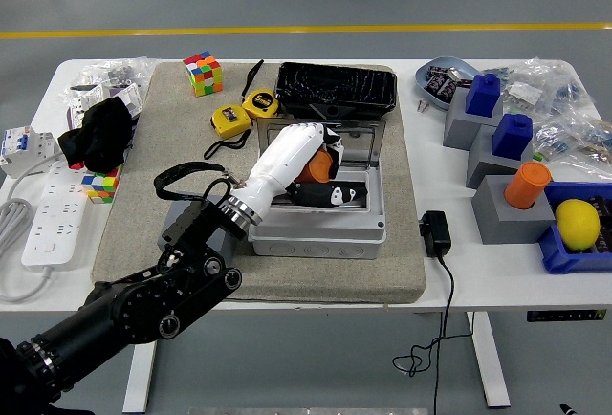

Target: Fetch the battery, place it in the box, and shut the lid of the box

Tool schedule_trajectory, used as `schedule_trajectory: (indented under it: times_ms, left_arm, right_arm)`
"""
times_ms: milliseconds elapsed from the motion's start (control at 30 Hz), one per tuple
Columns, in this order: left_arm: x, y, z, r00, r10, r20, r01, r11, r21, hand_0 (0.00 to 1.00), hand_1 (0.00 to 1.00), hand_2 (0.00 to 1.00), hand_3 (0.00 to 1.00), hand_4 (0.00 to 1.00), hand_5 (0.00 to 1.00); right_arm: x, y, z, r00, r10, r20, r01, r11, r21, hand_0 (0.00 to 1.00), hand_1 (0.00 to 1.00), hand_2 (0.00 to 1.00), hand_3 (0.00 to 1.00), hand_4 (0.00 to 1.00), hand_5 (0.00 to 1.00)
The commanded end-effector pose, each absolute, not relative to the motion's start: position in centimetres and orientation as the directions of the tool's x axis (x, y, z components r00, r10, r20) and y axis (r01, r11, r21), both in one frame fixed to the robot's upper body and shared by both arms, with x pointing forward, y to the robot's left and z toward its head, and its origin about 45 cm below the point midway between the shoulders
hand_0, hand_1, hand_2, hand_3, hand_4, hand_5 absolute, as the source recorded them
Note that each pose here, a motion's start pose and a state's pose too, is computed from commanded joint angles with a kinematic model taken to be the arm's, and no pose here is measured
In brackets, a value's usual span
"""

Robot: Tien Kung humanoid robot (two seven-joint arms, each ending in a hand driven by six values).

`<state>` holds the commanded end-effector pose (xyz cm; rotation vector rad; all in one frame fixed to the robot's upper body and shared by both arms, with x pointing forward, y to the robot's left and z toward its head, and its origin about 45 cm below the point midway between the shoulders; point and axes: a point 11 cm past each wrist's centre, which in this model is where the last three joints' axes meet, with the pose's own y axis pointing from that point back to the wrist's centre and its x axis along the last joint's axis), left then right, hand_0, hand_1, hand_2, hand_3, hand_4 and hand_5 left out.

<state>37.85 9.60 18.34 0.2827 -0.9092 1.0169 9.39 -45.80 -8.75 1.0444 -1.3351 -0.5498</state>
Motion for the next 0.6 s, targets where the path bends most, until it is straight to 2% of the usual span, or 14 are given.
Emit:
schedule_trajectory:
  times_ms: [367,400,567,600]
  left_arm:
    - [37.55,9.42,18.14,0.211,0.599,0.773,-0.820,0.539,-0.194,0.070,0.002,0.006,0.021,0.971,0.295]
    - [37.54,9.40,18.16,0.212,0.599,0.773,-0.819,0.540,-0.194,0.087,0.002,0.030,0.038,0.998,0.396]
    - [37.58,9.34,18.11,0.232,0.600,0.765,-0.816,0.549,-0.183,0.087,0.002,0.030,0.038,0.998,0.396]
    - [37.59,9.31,18.04,0.242,0.598,0.764,-0.814,0.554,-0.175,0.168,0.081,0.130,0.152,0.998,0.541]
  right_arm:
    - [9.46,-45.76,-8.75,0.206,-0.833,0.513,-0.230,0.469,0.853,0.753,0.692,0.705,0.738,0.998,0.998]
    - [9.44,-45.76,-8.75,0.207,-0.833,0.513,-0.230,0.469,0.853,0.752,0.693,0.705,0.738,0.998,0.998]
    - [9.42,-45.76,-8.76,0.208,-0.833,0.513,-0.229,0.469,0.853,0.752,0.693,0.705,0.738,0.998,0.998]
    - [9.43,-45.76,-8.76,0.208,-0.833,0.513,-0.229,0.469,0.853,0.752,0.692,0.705,0.738,0.998,0.998]
